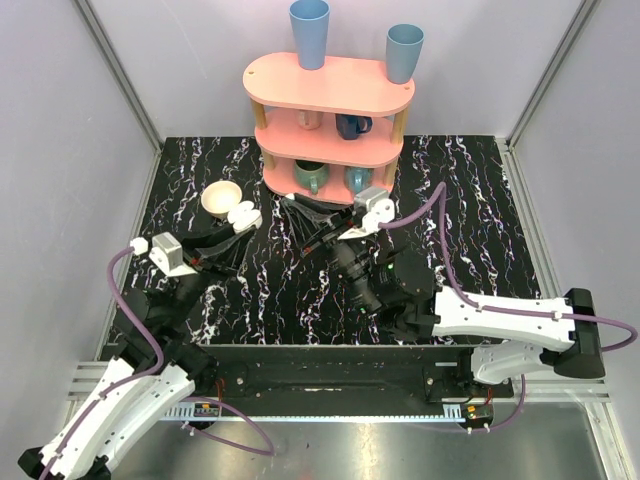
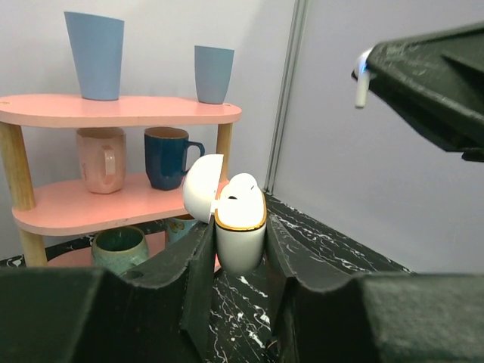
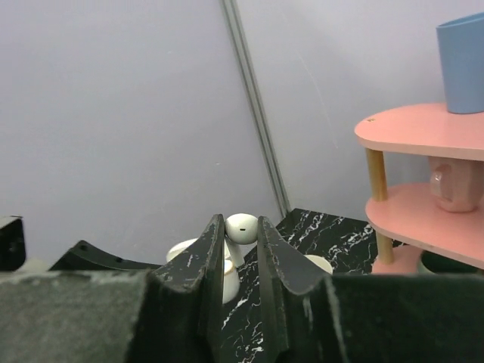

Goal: Insert the wireless bluetooth earbuds into the charging case
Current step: Insert the left earbud into the left side groove of the charging case.

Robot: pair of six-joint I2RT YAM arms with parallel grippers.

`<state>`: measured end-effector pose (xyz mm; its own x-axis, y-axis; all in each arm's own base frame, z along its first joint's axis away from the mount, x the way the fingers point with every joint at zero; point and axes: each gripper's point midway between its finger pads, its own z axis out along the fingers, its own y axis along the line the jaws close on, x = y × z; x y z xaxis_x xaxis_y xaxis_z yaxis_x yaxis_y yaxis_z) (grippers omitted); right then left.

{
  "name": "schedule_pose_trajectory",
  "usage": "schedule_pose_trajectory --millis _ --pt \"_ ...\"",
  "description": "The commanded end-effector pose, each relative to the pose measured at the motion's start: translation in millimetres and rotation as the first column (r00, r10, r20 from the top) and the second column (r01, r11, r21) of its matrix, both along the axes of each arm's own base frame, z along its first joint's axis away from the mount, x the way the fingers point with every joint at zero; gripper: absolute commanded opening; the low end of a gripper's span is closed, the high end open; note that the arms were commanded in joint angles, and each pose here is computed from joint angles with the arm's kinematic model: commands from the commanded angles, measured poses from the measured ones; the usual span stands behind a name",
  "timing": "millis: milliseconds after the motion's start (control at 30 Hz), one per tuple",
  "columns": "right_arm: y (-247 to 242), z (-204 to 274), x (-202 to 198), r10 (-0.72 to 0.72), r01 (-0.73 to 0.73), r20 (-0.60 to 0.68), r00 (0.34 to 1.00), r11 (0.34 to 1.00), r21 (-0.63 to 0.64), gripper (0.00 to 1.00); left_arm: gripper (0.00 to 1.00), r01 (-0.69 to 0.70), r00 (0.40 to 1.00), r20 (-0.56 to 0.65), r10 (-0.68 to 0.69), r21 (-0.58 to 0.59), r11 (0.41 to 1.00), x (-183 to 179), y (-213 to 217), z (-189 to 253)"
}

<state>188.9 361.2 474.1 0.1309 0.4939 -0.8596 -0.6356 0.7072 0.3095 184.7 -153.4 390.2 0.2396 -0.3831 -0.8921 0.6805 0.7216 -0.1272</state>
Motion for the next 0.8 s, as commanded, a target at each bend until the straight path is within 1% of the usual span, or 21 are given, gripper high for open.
schedule_pose_trajectory --millis 0,100,233,367,667,767 --pt "6 27 -15 0.04 -0.048 0.096 0.995 0.996 0.08 0.16 0.0 0.05 0.996 0.079 -0.046 -0.045 0.998 -6 -6 11" --pt "18 25 -21 0.089 -0.096 0.103 0.991 0.993 0.066 0.16 0.0 0.068 0.993 0.103 -0.063 -0.04 0.997 -7 -10 8" --pt "29 20 -24 0.123 -0.128 0.094 0.988 0.99 0.053 0.17 0.0 0.082 0.985 0.154 -0.076 -0.034 0.996 -11 -12 9" --pt "38 16 -26 0.154 -0.158 0.083 0.984 0.987 0.035 0.17 0.0 0.091 0.98 0.18 -0.084 -0.035 0.995 -12 -14 7" --pt "60 10 -32 0.225 -0.225 0.046 0.973 0.974 0.003 0.17 0.0 0.115 0.972 0.21 -0.107 -0.023 0.993 -15 -19 10" --pt "62 7 -31 0.222 -0.222 0.039 0.974 0.975 -0.005 0.17 0.0 0.118 0.971 0.211 -0.111 -0.024 0.993 -16 -19 11"
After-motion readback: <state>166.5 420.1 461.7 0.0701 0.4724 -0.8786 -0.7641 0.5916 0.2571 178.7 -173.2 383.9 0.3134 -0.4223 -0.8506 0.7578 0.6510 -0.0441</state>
